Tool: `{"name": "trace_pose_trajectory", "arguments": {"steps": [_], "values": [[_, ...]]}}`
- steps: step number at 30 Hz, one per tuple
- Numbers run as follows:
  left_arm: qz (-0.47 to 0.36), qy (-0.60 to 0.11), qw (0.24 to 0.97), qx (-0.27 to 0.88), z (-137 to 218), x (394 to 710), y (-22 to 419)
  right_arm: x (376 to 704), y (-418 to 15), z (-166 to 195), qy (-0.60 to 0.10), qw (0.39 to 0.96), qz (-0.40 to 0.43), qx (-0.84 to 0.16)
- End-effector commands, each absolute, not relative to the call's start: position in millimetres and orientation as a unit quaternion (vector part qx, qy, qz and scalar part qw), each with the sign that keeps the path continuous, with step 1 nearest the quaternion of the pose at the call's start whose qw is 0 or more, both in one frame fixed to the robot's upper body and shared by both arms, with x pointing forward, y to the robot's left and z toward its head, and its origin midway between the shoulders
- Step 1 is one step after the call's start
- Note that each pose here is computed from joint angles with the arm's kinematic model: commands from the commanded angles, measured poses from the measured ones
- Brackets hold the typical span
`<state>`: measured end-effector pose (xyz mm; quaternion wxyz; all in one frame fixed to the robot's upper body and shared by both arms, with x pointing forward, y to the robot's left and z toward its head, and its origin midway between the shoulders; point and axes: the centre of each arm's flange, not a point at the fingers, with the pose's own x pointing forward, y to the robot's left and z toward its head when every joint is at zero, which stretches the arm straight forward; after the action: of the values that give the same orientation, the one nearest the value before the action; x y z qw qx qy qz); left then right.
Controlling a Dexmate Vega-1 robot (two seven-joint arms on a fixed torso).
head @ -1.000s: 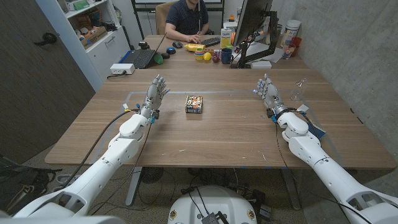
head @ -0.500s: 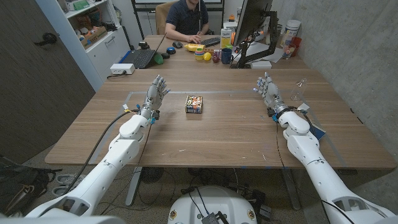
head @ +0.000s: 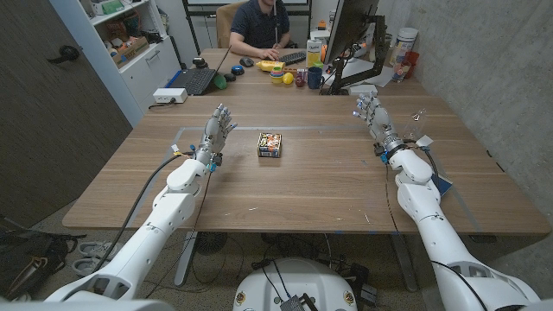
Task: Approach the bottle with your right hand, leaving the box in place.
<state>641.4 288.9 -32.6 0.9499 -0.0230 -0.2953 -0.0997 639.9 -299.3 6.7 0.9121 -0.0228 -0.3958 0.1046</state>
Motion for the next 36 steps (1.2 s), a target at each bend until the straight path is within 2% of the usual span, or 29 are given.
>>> {"name": "trace_pose_trajectory", "arguments": {"steps": [1,14,19,33,36], "values": [[-0.097,-0.294,0.951,-0.024,-33.5,641.8,289.8,626.1,-308.9,37.9,-0.488,0.871,0.045,-0.045],[-0.097,-0.294,0.95,-0.023,-33.0,641.7,290.0,588.7,-325.6,94.2,-0.596,0.787,-0.079,-0.139],[-0.099,-0.296,0.95,-0.023,-32.0,641.7,289.3,574.9,-322.0,108.0,-0.624,0.742,-0.156,-0.189],[-0.096,-0.296,0.95,-0.023,-33.8,638.9,290.0,549.6,-311.1,133.5,-0.627,0.618,-0.34,-0.33],[-0.095,-0.296,0.95,-0.023,-33.9,638.5,290.0,545.5,-304.3,136.5,-0.611,0.548,-0.415,-0.393]]}}
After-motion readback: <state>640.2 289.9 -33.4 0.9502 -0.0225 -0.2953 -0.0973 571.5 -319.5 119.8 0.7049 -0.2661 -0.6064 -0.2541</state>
